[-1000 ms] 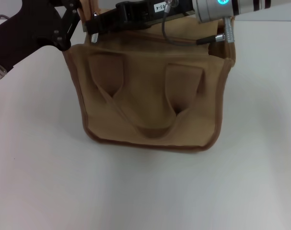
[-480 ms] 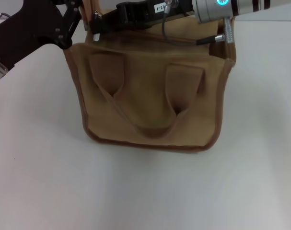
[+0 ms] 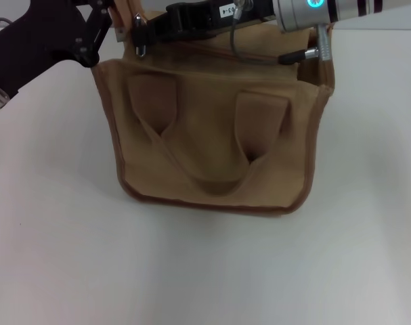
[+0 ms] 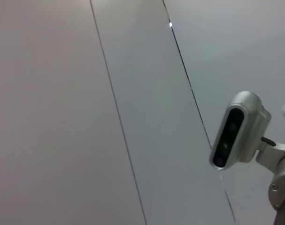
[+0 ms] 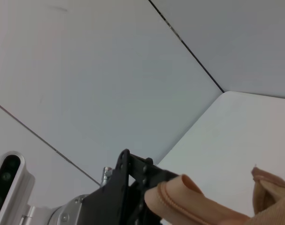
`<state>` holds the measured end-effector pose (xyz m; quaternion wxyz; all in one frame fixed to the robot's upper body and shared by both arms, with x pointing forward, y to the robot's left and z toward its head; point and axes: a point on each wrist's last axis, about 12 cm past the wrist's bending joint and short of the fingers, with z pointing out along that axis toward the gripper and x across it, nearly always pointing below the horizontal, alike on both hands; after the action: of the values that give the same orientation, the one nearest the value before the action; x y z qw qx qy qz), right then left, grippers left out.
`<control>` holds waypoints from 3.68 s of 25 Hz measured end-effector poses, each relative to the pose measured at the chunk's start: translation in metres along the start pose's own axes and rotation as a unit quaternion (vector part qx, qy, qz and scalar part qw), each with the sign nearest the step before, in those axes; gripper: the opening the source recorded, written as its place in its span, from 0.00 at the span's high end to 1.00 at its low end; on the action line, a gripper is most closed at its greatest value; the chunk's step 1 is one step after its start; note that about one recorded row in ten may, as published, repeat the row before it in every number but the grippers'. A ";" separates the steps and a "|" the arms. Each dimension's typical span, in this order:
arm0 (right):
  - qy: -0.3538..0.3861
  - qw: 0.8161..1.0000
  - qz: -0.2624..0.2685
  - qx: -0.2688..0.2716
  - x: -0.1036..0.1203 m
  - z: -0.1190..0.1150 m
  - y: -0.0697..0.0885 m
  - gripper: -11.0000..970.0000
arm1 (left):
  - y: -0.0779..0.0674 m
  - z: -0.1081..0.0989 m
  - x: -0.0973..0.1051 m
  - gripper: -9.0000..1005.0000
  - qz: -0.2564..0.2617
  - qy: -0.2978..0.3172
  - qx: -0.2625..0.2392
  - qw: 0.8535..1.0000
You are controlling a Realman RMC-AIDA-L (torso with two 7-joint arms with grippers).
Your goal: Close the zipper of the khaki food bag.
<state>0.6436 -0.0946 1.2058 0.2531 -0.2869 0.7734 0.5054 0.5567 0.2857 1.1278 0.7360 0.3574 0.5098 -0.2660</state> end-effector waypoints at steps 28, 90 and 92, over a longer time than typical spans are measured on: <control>-0.023 1.000 -0.002 -0.008 0.025 -0.038 -0.011 0.94 | 0.007 -0.012 0.011 0.97 -0.005 0.034 -0.058 0.998; -0.062 0.998 0.004 -0.024 0.104 -0.147 -0.033 0.69 | 0.009 -0.009 0.025 0.96 -0.033 0.070 -0.094 0.993; -0.065 0.998 0.004 -0.025 0.105 -0.148 -0.033 0.63 | 0.008 -0.009 0.026 0.96 -0.036 0.070 -0.094 0.992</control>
<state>0.5773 -0.2625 1.1666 0.2937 -0.2565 0.7433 0.5436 0.5671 0.2969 1.1034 0.7184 0.2859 0.5954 -0.2181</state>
